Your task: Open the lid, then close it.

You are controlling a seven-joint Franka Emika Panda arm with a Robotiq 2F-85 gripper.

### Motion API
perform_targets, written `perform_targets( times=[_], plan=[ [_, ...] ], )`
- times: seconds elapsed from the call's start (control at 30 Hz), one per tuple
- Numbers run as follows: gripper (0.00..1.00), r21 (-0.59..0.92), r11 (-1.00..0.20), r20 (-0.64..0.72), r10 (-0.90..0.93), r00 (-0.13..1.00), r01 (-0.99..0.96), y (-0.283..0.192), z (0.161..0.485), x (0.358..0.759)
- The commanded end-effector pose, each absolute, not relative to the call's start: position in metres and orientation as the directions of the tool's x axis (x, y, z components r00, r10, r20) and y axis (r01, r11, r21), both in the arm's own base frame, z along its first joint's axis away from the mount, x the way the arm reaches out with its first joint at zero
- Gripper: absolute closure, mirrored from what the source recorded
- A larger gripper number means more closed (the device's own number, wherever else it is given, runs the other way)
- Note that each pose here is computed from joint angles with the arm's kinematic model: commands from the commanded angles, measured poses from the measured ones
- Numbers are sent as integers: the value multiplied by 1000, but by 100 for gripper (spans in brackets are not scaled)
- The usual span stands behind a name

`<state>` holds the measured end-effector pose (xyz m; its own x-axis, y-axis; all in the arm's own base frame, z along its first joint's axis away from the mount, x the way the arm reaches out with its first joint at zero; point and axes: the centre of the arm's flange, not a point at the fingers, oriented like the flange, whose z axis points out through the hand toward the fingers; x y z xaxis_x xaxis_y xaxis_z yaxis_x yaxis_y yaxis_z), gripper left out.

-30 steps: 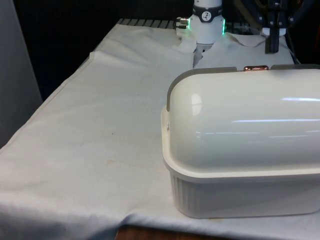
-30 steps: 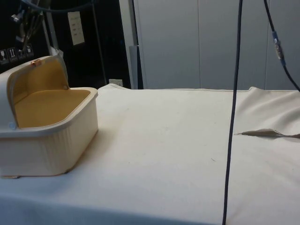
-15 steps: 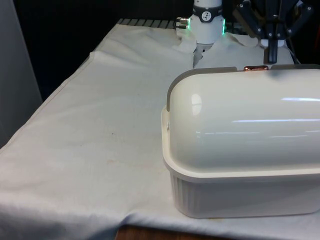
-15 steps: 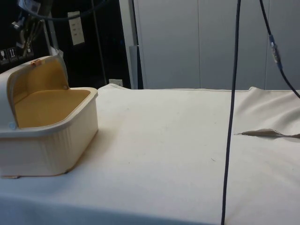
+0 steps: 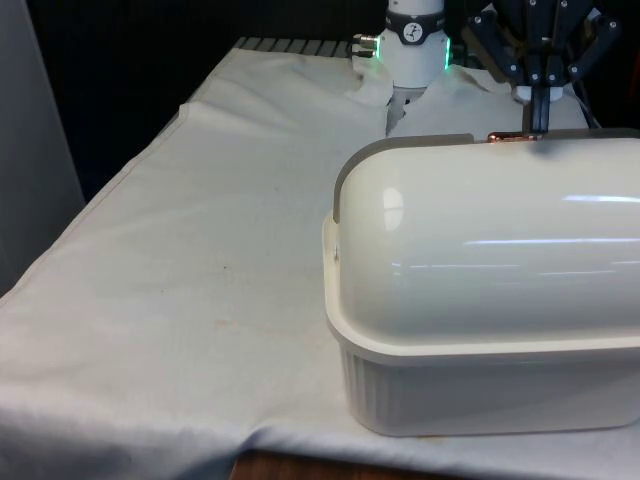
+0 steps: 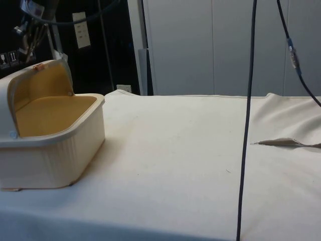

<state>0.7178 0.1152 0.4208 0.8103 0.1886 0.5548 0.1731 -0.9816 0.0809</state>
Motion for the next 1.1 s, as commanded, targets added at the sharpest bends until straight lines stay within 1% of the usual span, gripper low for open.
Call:
perform_targets(
  times=[0.0,0.33,1.07],
  plan=[
    [100,75,-982,558,185,809,173,116,422,718],
    [100,81,-982,554,188,811,172,115,421,718],
    [100,89,-980,496,197,845,177,112,418,716]
  ],
)
